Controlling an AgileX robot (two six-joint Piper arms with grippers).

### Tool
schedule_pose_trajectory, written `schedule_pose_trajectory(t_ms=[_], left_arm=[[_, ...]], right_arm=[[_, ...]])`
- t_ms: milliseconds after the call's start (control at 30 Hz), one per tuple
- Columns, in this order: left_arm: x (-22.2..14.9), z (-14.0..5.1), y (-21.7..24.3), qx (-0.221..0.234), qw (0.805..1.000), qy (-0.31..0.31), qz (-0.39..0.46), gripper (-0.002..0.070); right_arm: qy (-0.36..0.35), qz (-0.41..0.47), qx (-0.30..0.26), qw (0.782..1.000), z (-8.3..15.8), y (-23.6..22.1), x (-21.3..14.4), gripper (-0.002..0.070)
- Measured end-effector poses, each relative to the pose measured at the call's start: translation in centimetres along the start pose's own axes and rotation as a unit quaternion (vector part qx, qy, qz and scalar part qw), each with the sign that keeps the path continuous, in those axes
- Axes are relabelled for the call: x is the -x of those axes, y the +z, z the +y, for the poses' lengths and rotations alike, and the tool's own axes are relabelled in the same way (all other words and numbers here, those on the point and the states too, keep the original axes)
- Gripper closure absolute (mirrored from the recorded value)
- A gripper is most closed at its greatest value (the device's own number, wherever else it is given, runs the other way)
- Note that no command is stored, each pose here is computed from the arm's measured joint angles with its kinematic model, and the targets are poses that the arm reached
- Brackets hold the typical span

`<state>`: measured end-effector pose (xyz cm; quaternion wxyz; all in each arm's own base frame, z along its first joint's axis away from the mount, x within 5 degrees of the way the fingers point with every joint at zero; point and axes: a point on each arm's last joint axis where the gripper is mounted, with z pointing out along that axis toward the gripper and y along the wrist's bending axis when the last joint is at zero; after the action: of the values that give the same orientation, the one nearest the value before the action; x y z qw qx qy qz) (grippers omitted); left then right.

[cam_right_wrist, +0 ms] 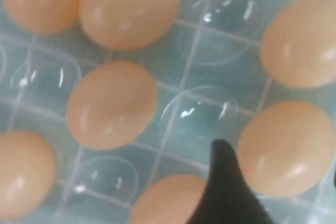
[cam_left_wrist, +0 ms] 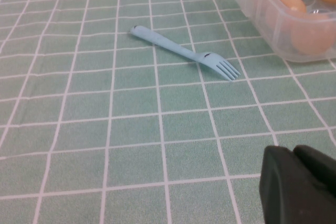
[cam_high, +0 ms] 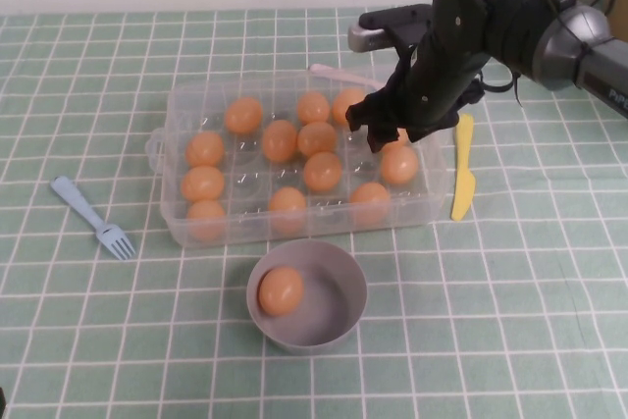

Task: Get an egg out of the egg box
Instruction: Pick up the egg from the plastic box

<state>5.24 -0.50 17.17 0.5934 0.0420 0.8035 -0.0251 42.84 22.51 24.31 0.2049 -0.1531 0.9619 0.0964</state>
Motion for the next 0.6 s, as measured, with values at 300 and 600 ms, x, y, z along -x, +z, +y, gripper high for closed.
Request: schedule_pose_trajectory(t_ms=[300,600], left_arm=[[0.0,0.0,0.0,0.0,1.0,0.0,0.0,0.0678],[0.0,0.0,0.0,0.0,1.0,0.0,0.0,0.0678]], right_arm=[[-0.155,0.005,-0.001,0.988,-0.04,-0.01,-0.08,0.011],[-0.211,-0.001,-0.003,0.978,-0.07,0.61,0.08,0.0085]])
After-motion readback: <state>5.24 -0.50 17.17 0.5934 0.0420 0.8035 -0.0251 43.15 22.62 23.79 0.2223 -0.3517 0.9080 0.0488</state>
